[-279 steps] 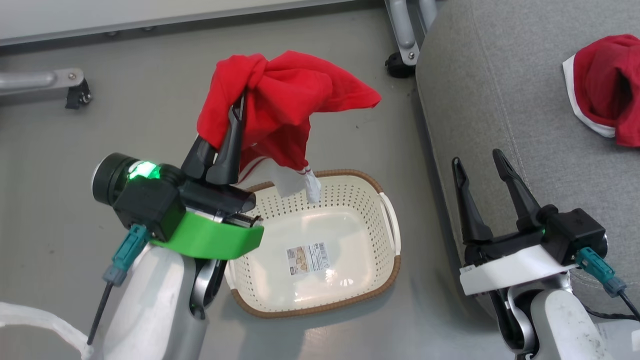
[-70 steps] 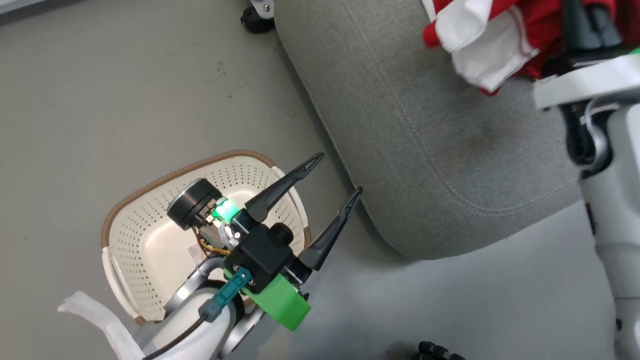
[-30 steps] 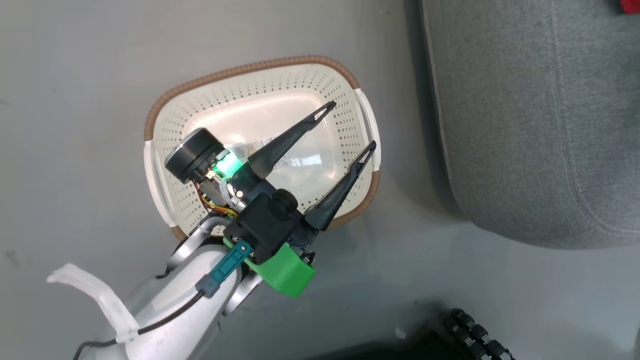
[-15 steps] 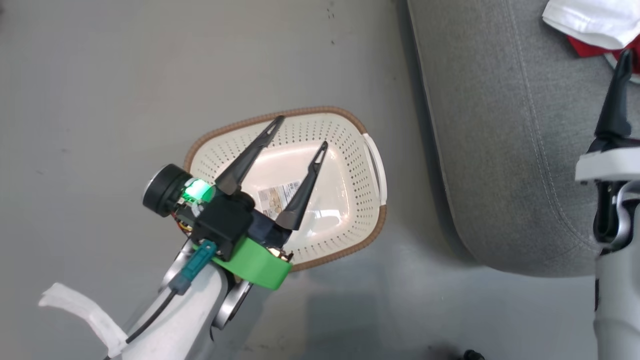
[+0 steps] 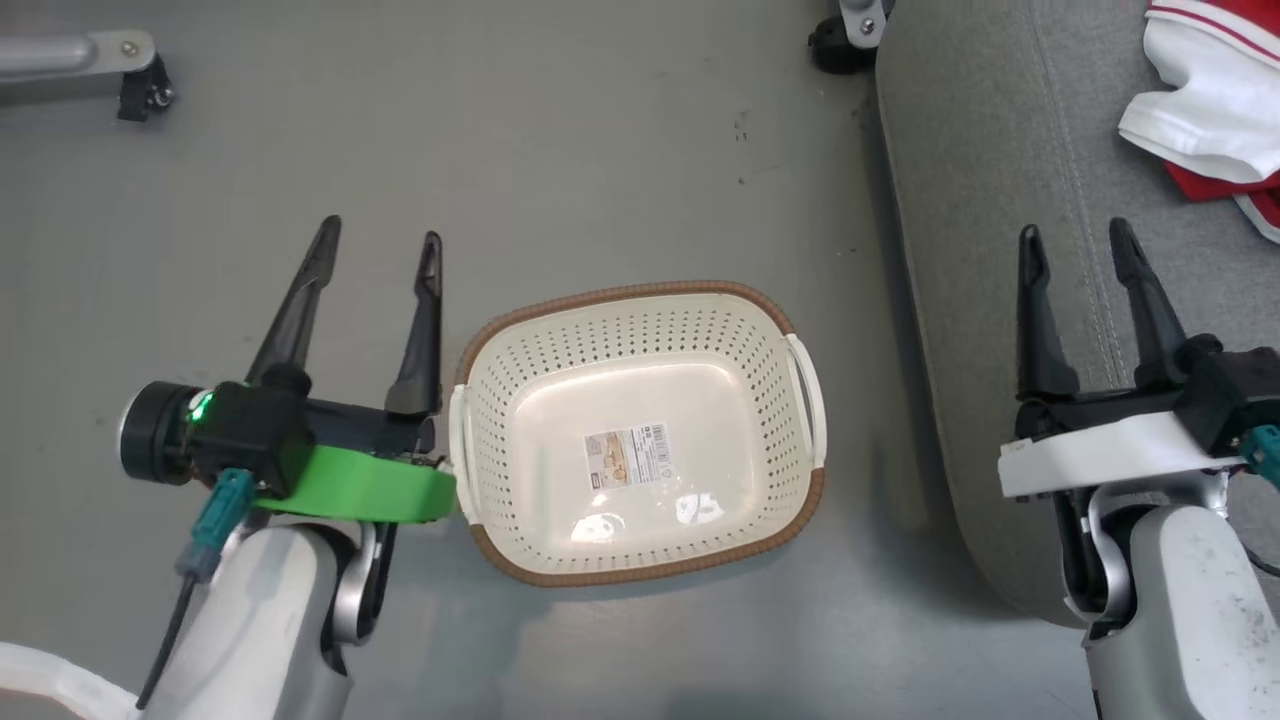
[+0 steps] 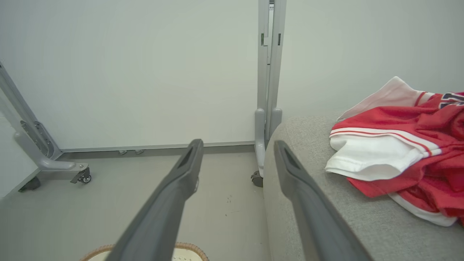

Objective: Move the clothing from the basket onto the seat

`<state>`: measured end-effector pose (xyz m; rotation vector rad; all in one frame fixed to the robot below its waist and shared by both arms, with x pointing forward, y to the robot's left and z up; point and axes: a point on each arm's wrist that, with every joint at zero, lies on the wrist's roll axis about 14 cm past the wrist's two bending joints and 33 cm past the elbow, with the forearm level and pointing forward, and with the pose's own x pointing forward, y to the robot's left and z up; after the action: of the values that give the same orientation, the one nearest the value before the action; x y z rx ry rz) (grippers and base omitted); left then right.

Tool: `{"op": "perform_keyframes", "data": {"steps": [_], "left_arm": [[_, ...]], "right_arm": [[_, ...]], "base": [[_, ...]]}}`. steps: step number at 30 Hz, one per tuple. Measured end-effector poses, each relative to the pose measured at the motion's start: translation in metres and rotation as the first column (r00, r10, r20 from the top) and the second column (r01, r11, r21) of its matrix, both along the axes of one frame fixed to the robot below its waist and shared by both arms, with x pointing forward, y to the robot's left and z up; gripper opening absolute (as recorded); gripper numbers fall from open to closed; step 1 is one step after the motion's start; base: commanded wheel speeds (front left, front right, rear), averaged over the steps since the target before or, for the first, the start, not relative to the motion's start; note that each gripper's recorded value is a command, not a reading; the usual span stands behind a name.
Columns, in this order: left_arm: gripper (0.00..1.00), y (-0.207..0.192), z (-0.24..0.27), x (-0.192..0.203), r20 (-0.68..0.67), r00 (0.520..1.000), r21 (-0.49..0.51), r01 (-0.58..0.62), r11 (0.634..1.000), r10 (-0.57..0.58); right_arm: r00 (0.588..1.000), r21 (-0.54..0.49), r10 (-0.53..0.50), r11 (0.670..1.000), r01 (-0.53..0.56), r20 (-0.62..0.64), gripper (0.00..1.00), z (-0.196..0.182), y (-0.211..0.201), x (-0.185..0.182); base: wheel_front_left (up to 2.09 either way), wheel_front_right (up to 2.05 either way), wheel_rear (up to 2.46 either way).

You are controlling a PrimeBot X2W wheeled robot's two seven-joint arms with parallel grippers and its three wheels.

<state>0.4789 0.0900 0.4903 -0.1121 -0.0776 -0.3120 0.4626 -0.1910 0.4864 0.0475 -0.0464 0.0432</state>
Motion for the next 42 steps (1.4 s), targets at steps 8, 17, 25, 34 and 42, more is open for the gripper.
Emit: {"op": "perform_keyframes", "data": {"steps": [8, 17, 25, 34, 42], "left_arm": [[1.0, 0.059, 0.008, -0.02, -0.002, 0.984, 0.007, -0.176, 0.984, 0.176], [1.0, 0.082, 0.006, -0.06, -0.031, 0.971, -0.002, -0.236, 0.972, 0.235], [1.0, 0.083, 0.002, -0.087, -0.053, 0.969, 0.001, -0.24, 0.971, 0.239], [1.0, 0.079, -0.005, -0.1, -0.073, 0.972, 0.008, -0.221, 0.975, 0.221], [1.0, 0.078, -0.011, -0.103, -0.09, 0.972, 0.02, -0.216, 0.976, 0.217]], "right_arm": [[0.995, 0.009, 0.099, 0.995, -0.099, 0.008, 1.0, 0.012, 0.036, -0.016], [0.991, 0.01, 0.132, 0.991, -0.133, 0.014, 1.0, 0.025, 0.048, -0.042], [0.993, 0.024, 0.117, 0.993, -0.117, 0.007, 1.0, 0.03, 0.043, -0.067], [0.994, 0.045, 0.108, 0.993, -0.108, -0.001, 1.0, 0.03, 0.04, -0.086], [0.994, 0.05, 0.109, 0.993, -0.109, -0.005, 1.0, 0.029, 0.04, -0.089]], "base": [[0.0, 0.0, 0.0], [0.0, 0.0, 0.0], [0.0, 0.0, 0.0], [0.0, 0.0, 0.0], [0.0, 0.0, 0.0]]}}
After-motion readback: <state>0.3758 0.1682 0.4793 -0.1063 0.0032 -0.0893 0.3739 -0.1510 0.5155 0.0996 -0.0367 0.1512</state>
